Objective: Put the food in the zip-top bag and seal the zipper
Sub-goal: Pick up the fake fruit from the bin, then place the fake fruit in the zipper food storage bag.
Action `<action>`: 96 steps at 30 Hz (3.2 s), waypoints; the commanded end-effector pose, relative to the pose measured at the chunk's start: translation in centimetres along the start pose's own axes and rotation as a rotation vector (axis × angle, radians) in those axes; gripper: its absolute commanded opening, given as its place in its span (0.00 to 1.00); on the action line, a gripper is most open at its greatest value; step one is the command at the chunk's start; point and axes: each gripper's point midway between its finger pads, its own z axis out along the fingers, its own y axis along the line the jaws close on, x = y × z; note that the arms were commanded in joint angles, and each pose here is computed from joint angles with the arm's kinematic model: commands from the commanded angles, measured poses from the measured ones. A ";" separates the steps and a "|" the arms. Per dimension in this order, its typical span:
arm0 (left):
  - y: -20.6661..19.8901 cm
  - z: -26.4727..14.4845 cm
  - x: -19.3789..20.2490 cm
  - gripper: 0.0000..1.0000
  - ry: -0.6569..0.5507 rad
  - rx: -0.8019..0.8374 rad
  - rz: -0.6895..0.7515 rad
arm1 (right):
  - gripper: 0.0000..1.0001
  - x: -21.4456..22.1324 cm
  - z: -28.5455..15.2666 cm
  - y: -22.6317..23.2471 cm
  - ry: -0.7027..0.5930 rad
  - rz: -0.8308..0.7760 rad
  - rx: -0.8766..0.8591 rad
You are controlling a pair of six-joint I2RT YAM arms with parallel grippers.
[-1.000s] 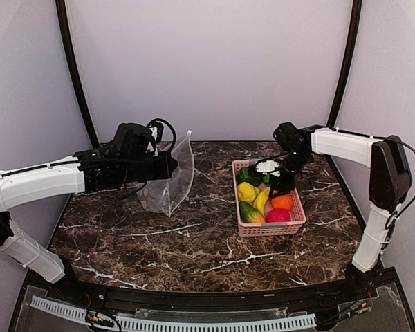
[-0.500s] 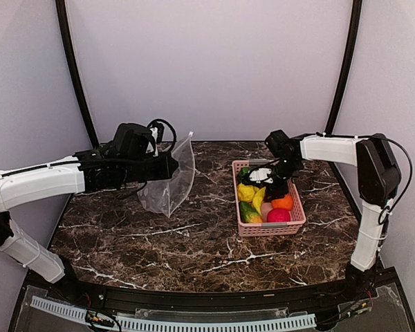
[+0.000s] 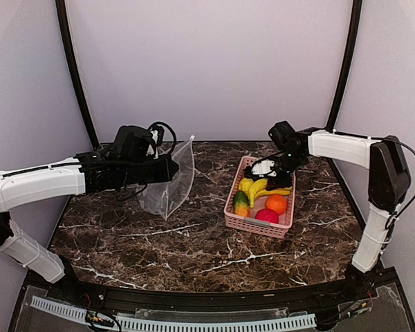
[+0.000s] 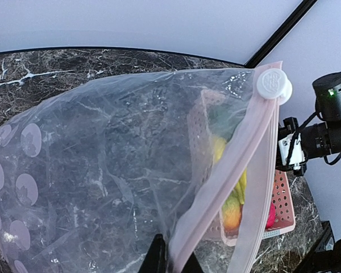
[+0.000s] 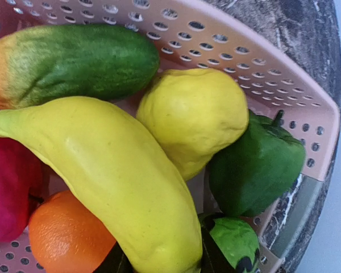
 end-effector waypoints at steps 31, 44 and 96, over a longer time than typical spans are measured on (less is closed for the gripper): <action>-0.9 1.3 -2.0 0.03 -0.096 0.033 -0.099 | 0.11 -24.3 -17.2 5.6 -0.777 0.588 -0.811; -0.4 0.0 -3.5 0.01 -0.203 0.012 -0.098 | 0.07 -22.6 -8.9 5.1 -0.492 0.987 -0.713; 1.4 -0.6 -4.9 0.01 -0.128 -0.061 -0.114 | 0.59 -18.6 -19.8 -0.1 -0.740 0.730 -0.431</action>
